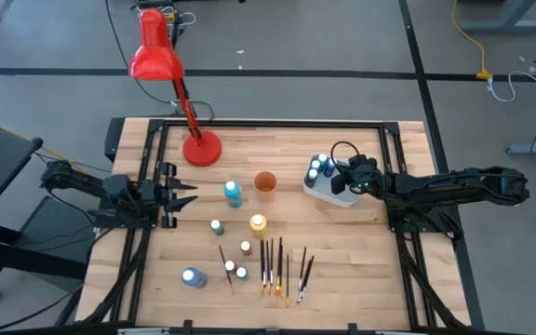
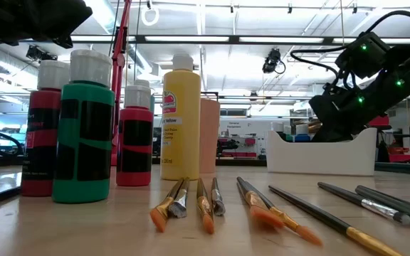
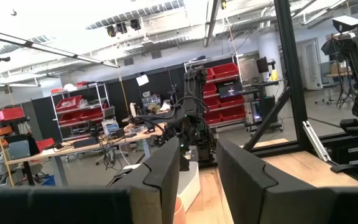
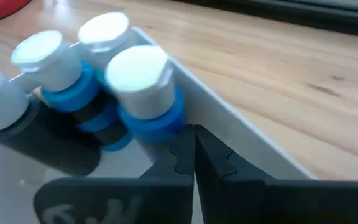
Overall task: Pick & Place Paint Supplies
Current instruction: Put the dark blue paint bottle into the white bin, then put the top green paint bottle into the white bin
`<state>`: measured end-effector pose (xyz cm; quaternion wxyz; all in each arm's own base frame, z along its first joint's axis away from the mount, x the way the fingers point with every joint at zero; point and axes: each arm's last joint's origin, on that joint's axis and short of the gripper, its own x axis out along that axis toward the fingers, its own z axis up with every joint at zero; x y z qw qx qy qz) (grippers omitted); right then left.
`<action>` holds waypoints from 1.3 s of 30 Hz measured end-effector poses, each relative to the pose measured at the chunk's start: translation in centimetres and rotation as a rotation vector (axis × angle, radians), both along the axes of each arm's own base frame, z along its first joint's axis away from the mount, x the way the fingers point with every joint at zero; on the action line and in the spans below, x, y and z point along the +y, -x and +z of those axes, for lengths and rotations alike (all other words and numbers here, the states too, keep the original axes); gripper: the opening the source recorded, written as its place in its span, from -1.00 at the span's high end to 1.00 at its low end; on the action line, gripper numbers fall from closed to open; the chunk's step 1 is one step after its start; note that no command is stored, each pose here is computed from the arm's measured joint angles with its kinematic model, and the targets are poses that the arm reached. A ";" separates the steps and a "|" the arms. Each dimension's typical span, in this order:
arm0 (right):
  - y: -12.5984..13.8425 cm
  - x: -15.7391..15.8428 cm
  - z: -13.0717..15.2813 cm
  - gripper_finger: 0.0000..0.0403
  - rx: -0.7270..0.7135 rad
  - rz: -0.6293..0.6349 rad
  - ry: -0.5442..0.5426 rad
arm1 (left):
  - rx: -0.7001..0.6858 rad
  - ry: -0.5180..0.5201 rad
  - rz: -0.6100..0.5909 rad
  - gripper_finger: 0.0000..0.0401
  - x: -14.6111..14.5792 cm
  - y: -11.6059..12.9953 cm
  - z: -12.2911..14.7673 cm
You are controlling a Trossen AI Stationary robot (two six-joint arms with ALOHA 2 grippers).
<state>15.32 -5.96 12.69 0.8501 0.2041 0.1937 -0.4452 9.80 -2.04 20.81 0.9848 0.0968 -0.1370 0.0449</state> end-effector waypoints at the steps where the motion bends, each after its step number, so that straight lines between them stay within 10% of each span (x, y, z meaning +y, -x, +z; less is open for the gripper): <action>1: 0.0 0.0 0.0 1.00 0.001 -0.007 0.005 | 0.000 0.000 0.000 0.42 0.0 0.0 0.0; 24: -3.0 -1.5 6.9 1.00 0.154 -0.077 0.433 | -0.001 0.028 -0.009 0.42 0.0 0.0 0.0; 39: -6.2 1.0 11.7 0.95 -0.288 0.555 0.338 | 0.002 0.002 -0.184 0.42 -0.5 0.0 -0.1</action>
